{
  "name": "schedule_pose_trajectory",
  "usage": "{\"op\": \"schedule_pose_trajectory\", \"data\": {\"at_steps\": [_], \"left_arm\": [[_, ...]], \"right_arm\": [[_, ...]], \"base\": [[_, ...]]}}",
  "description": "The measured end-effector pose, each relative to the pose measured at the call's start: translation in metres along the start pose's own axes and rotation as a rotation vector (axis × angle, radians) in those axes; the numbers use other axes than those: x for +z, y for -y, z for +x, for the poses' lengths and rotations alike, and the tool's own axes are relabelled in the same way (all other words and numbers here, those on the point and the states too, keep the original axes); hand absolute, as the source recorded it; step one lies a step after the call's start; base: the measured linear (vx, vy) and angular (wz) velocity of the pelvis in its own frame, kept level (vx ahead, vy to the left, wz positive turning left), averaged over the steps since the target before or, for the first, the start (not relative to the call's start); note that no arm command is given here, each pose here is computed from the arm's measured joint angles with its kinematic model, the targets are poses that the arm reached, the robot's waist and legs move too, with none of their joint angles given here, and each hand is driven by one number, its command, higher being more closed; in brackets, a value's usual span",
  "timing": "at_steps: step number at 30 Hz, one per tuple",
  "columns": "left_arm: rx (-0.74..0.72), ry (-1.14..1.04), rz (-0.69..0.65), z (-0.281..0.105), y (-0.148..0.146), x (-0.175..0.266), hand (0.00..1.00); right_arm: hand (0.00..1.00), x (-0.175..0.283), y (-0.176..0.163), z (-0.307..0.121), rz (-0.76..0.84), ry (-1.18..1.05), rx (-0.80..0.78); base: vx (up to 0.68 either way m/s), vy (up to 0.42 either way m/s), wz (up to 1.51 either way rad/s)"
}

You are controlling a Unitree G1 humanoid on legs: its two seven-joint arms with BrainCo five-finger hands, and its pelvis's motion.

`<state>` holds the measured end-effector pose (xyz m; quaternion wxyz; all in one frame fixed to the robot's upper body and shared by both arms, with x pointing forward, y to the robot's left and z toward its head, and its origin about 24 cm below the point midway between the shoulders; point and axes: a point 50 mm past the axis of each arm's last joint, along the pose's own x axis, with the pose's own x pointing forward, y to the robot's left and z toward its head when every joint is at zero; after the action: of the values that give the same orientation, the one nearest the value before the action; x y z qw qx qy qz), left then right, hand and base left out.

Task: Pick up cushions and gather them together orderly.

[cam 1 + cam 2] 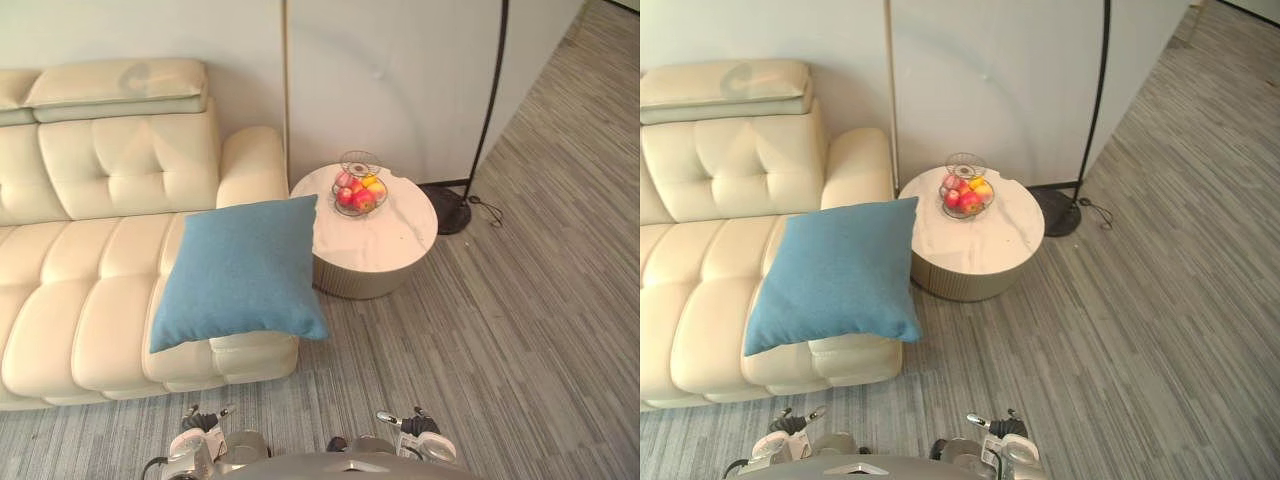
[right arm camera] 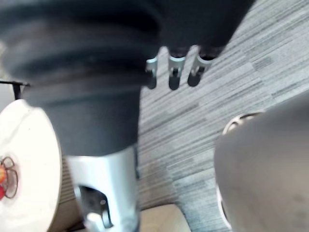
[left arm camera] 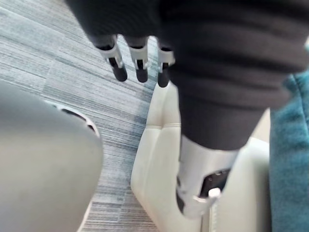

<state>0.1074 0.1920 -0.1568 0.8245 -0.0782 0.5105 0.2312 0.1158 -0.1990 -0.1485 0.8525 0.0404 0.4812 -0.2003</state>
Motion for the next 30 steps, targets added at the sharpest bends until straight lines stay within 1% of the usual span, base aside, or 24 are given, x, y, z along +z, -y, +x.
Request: {"op": "schedule_pose_trajectory", "data": {"at_steps": [5, 8, 11, 23, 26, 29, 30], "left_arm": [[-0.002, -0.013, -0.002, -0.001, 0.001, -0.004, 0.00], [0.031, -0.014, 0.011, 0.000, -0.009, -0.004, 0.00], [0.033, -0.020, 0.026, 0.000, -0.010, -0.006, 0.00], [-0.007, -0.063, 0.121, -0.001, -0.002, -0.017, 0.00], [0.002, -0.056, 0.119, 0.000, -0.005, -0.014, 0.00], [0.014, -0.054, 0.086, 0.000, -0.007, -0.013, 0.00], [0.023, -0.046, 0.055, 0.000, -0.009, -0.011, 0.00]], "right_arm": [[0.00, -0.001, 0.009, 0.000, 0.042, -0.004, -0.035], [0.00, -0.007, 0.005, -0.002, 0.048, -0.029, -0.027], [0.00, -0.007, 0.002, -0.002, 0.052, -0.030, -0.021], [0.00, -0.012, 0.010, 0.000, 0.025, -0.066, -0.038], [0.00, -0.005, 0.007, 0.002, 0.005, -0.045, -0.030], [0.00, 0.014, 0.003, -0.001, 0.004, 0.045, -0.018], [0.00, 0.031, 0.000, -0.004, 0.000, 0.122, -0.005]], "base": [[-0.01, 0.172, 0.17], [0.03, 0.230, 0.11], [0.04, 0.136, -0.18], [-0.02, 0.006, -0.09], [-0.09, 0.000, -0.04], [-0.06, 0.017, -0.12], [-0.08, 0.043, -0.23]]}}
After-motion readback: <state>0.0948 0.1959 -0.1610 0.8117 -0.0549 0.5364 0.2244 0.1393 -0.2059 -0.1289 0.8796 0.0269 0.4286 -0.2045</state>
